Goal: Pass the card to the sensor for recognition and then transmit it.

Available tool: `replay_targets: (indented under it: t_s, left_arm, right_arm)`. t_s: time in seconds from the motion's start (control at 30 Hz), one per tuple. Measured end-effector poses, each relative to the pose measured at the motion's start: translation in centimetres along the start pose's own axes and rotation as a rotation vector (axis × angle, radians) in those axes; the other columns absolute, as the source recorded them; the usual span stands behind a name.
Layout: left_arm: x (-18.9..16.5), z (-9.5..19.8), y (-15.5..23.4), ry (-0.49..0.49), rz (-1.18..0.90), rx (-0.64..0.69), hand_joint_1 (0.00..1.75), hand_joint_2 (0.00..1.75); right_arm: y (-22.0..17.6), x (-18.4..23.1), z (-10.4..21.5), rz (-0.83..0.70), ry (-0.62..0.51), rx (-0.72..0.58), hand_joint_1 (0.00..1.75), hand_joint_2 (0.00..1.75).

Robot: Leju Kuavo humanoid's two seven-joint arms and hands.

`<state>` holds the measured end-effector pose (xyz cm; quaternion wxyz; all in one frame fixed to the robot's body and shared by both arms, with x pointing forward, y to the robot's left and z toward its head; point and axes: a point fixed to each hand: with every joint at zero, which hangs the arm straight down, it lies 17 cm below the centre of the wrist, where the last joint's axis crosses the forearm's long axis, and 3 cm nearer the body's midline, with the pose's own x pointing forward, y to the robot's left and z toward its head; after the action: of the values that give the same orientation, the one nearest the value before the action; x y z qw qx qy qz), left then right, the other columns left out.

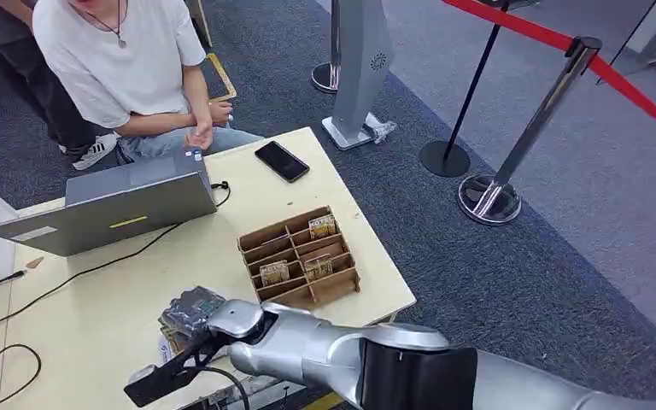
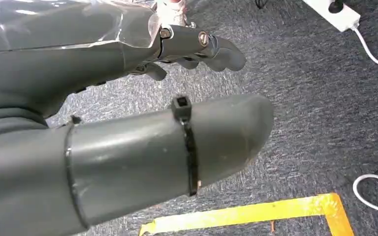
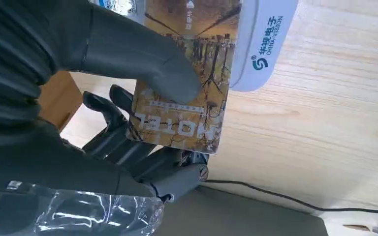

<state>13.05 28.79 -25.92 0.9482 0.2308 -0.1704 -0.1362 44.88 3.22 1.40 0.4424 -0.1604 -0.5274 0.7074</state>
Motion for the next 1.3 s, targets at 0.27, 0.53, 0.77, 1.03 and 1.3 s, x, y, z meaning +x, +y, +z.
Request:
replay_targets:
  t_s: [0.27, 0.53, 0.77, 1.03, 1.3]
  left_arm:
    - [0.1, 0.0, 0.0, -0.006, -0.002, -0.002, 0.0, 0.0]
    - [0.2, -0.1, 0.0, -0.012, -0.003, -0.004, 0.0, 0.0]
    - [0.2, -0.1, 0.0, -0.017, -0.006, -0.007, 0.0, 0.0]
    - [0.3, -0.1, 0.0, -0.019, -0.01, -0.009, 0.0, 0.0]
    - [0.3, -0.1, -0.1, -0.019, -0.011, -0.011, 0.0, 0.0]
  right_arm:
    - [1.0, 0.3, 0.1, 0.017, 0.0, -0.002, 1.75, 1.75]
    - [1.2, 0.5, 0.1, 0.029, 0.0, -0.013, 1.75, 1.75]
    - [1.3, 0.6, 0.1, 0.018, -0.004, -0.016, 1.75, 1.75]
    - [1.2, 0.7, 0.1, -0.001, -0.01, -0.018, 1.75, 1.75]
    - [0.9, 2.5, 0.5, -0.238, -0.102, 0.054, 1.75, 1.75]
